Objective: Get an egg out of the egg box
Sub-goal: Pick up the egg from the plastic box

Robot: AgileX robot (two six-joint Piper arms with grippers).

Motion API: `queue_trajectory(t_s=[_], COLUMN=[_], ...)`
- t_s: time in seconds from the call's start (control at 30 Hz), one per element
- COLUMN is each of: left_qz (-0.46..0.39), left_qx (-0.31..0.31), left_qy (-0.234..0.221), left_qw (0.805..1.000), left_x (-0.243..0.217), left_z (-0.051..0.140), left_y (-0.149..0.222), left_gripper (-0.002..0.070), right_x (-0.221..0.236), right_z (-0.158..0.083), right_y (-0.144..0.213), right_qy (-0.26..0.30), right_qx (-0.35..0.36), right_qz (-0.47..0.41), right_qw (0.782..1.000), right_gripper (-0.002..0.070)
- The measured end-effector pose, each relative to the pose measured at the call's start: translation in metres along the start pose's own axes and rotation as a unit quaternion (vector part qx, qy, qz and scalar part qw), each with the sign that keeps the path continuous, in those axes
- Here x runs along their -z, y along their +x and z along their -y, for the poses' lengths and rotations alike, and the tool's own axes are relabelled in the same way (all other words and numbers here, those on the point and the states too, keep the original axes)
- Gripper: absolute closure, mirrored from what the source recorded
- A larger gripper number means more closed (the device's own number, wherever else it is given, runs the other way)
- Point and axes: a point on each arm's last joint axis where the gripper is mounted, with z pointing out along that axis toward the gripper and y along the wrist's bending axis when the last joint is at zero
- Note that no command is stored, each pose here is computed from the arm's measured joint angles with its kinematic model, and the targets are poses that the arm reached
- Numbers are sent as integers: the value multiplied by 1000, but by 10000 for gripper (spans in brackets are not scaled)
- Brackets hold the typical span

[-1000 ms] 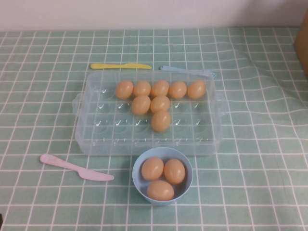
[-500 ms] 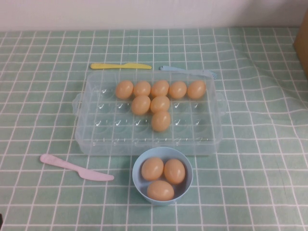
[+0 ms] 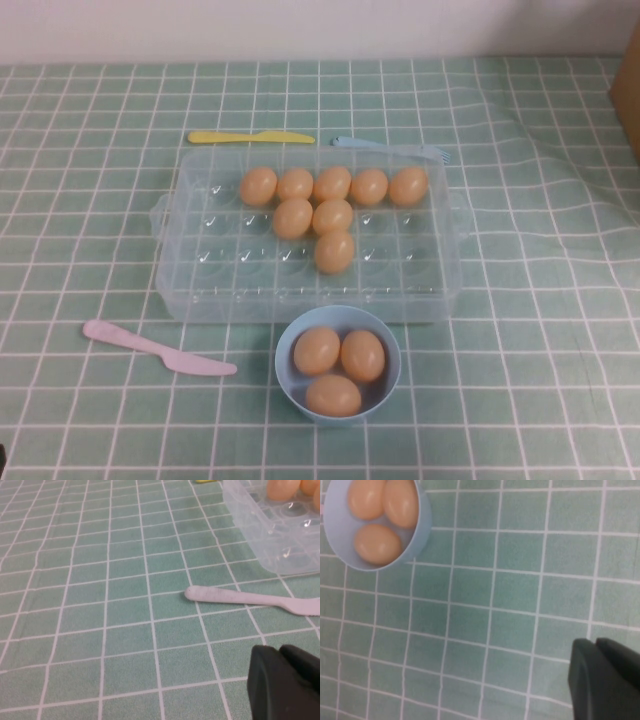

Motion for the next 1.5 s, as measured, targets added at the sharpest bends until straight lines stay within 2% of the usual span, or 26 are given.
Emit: queue_trajectory(t_s=[0.13,0.33,0.53,0.63,0.8,0.87,0.97,1.17,1.23,1.33,1.5], left_qz=[0,0,0,0,0,0,0,0,0,0,0], left_qx=[0,0,0,0,0,0,0,0,0,0,0], left_qy=[0,0,0,0,0,0,0,0,0,0,0], left_qw=[1000,1000,1000,1000,1000,1000,1000,1000,1000,1000,1000], left_x=[0,0,0,0,0,0,0,0,0,0,0], left_z=[0,0,0,0,0,0,0,0,0,0,0], left_y=[0,0,0,0,0,0,0,0,0,0,0], left_gripper=[679,678,678,678,678,679,679,678,678,678,678], right_x=[-17,-60,-103,-119,-134,-141,-155,-186,-196,-209,-224], right_z=[-15,-71,-131,-155,-176,-179,-182,-187,-189,-188,-189], right_y=[-22,-55,-82,-94,-118,-125,-134,-150,-156,-166,-178], right_qy=[-2,-7,-28,-39,-42,-31,-17,2,11,37,67], right_qx=[37,121,174,192,192,185,174,142,136,122,112], right_qz=[-33,-84,-115,-112,-104,-106,-107,-105,-98,-83,-71], right_qw=[999,989,978,974,975,977,979,984,986,988,989], right_gripper=[694,694,694,694,672,631,529,227,162,128,115])
